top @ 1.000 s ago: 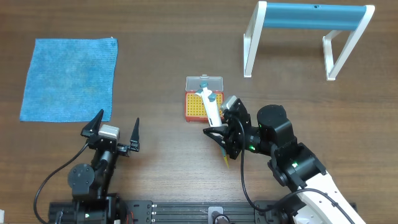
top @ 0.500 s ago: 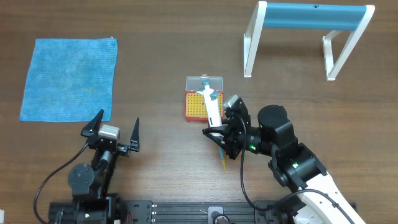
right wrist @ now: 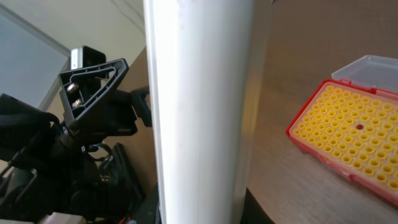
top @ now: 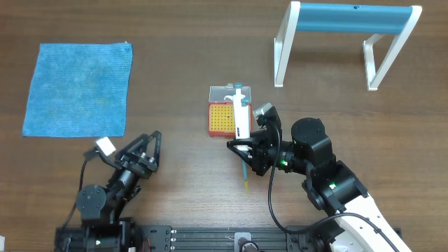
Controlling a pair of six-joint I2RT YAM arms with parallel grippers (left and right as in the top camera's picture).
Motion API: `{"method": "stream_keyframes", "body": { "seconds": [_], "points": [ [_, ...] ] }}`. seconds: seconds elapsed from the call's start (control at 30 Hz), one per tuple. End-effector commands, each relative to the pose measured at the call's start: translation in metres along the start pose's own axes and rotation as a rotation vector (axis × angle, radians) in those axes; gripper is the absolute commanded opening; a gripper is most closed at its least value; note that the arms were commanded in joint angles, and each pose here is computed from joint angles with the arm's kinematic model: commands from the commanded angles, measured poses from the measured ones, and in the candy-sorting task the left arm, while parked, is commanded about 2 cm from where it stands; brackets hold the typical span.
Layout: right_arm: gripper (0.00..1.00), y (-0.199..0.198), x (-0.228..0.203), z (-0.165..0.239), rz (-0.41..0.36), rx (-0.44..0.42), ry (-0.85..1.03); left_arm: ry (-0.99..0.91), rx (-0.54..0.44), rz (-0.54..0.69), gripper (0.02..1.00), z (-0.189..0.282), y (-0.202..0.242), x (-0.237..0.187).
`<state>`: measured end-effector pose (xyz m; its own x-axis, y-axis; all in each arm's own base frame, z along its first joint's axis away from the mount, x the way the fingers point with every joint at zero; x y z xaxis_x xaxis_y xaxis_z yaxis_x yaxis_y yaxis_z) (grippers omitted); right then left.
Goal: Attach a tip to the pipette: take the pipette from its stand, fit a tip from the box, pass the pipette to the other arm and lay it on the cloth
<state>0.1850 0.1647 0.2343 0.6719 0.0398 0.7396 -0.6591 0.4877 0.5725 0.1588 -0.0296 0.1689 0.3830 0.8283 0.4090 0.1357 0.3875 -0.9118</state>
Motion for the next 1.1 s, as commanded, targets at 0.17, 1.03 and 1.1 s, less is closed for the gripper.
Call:
{"method": "stream_keyframes", "body": {
  "seconds": [0.17,1.03,1.1],
  "points": [
    [0.082,0.006,0.005,0.002,-0.124,0.026,-0.016,0.013,-0.033,0.350,0.996,-0.003,-0.006,0.002],
    [0.084,0.009,0.029,-0.012,-0.019,0.128,-0.110,1.029,-0.604,-0.103,0.996,-0.154,-0.150,0.011],
    [0.082,0.014,0.033,-0.011,0.008,0.164,-0.124,1.037,-0.614,-0.109,0.996,-0.156,-0.150,0.007]
  ]
}}
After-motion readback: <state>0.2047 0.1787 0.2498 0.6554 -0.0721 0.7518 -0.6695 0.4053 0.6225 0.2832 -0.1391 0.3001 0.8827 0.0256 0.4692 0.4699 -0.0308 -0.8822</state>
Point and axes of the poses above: each gripper's point midway between its finger pads, its own z axis back along the fingers, its own y axis along the line the jaws close on, x = y × z, the point moved 8 cm from there along z, back along the fingers, and after that the axes turned 3 degrees about z, right-handed, at the moved point
